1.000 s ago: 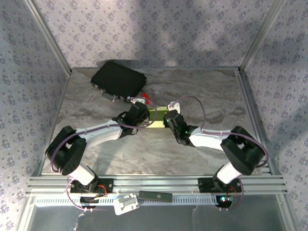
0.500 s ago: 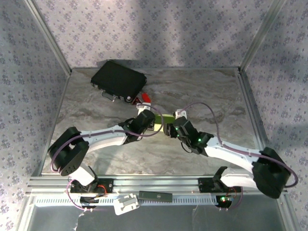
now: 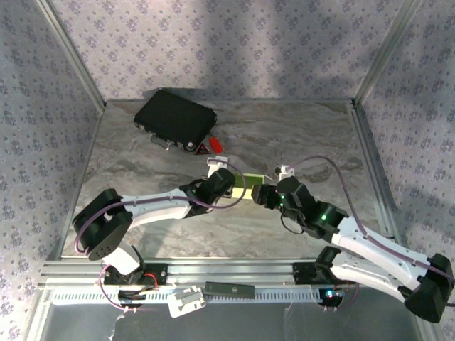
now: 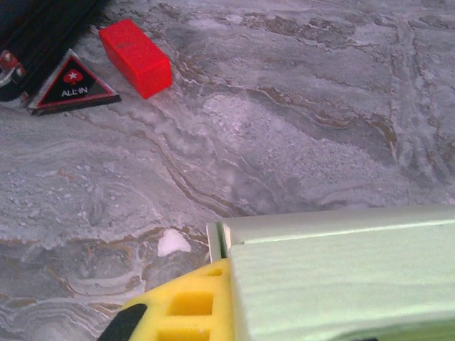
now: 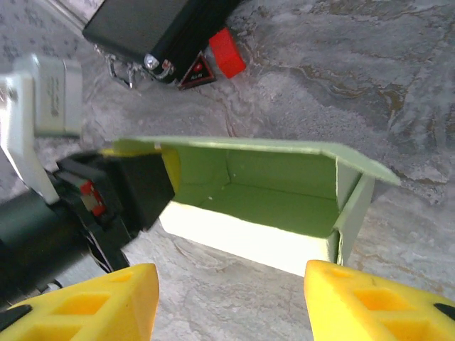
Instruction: Fold the paper box
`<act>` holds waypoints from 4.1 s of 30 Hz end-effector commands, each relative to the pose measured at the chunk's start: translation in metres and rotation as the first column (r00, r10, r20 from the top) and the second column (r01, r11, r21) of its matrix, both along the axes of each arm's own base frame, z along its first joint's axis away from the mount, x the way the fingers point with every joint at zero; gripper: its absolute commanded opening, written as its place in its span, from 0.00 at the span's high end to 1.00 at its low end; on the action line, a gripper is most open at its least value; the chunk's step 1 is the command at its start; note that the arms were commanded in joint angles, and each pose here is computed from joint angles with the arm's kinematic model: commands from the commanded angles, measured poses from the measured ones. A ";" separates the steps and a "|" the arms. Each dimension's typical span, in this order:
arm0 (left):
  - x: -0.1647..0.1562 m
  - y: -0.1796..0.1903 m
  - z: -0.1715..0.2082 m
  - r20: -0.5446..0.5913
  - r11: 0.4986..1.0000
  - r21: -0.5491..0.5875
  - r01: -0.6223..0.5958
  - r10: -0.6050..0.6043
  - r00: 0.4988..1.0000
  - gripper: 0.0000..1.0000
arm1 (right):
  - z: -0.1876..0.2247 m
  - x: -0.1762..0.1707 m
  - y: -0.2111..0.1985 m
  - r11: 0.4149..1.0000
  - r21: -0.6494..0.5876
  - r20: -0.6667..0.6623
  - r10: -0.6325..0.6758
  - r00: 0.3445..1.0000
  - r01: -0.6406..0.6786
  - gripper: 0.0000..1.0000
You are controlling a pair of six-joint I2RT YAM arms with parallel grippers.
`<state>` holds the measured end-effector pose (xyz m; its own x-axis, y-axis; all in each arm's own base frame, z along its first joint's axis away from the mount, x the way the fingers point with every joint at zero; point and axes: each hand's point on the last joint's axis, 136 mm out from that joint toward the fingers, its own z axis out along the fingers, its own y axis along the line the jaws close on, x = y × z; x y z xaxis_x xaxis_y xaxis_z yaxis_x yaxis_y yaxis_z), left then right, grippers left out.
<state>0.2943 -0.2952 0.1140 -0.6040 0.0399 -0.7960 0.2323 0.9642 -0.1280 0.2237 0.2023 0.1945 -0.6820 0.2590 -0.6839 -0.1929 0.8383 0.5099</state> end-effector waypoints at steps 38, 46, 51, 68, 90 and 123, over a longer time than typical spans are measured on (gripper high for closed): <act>-0.051 0.051 0.096 -0.283 0.950 -0.312 0.008 -0.101 0.954 0.37 | -0.046 0.043 -0.042 0.926 0.101 -0.437 -0.288 0.852 0.365 0.49; -0.002 0.038 0.076 -0.396 0.963 -0.268 0.025 -0.134 0.908 0.42 | -0.053 0.046 -0.033 0.901 0.142 -0.524 -0.283 0.803 0.411 0.50; 0.008 0.025 0.049 -0.453 0.970 -0.236 0.056 -0.161 0.877 0.47 | -0.063 0.046 -0.027 0.900 0.143 -0.558 -0.271 0.784 0.413 0.51; -0.005 0.021 -0.014 -0.532 0.976 -0.210 0.057 -0.163 0.831 0.58 | -0.100 0.036 -0.023 0.922 0.106 -0.588 -0.244 0.771 0.372 0.62; -0.034 0.013 -0.044 -0.539 0.986 -0.145 0.080 -0.147 0.829 0.61 | -0.133 0.020 -0.040 0.941 0.005 -0.599 -0.268 0.755 0.338 0.73; -0.033 -0.021 -0.034 -0.527 0.960 -0.237 0.147 -0.254 0.811 0.48 | -0.119 0.005 -0.033 0.997 0.057 -0.530 -0.021 0.848 0.060 0.46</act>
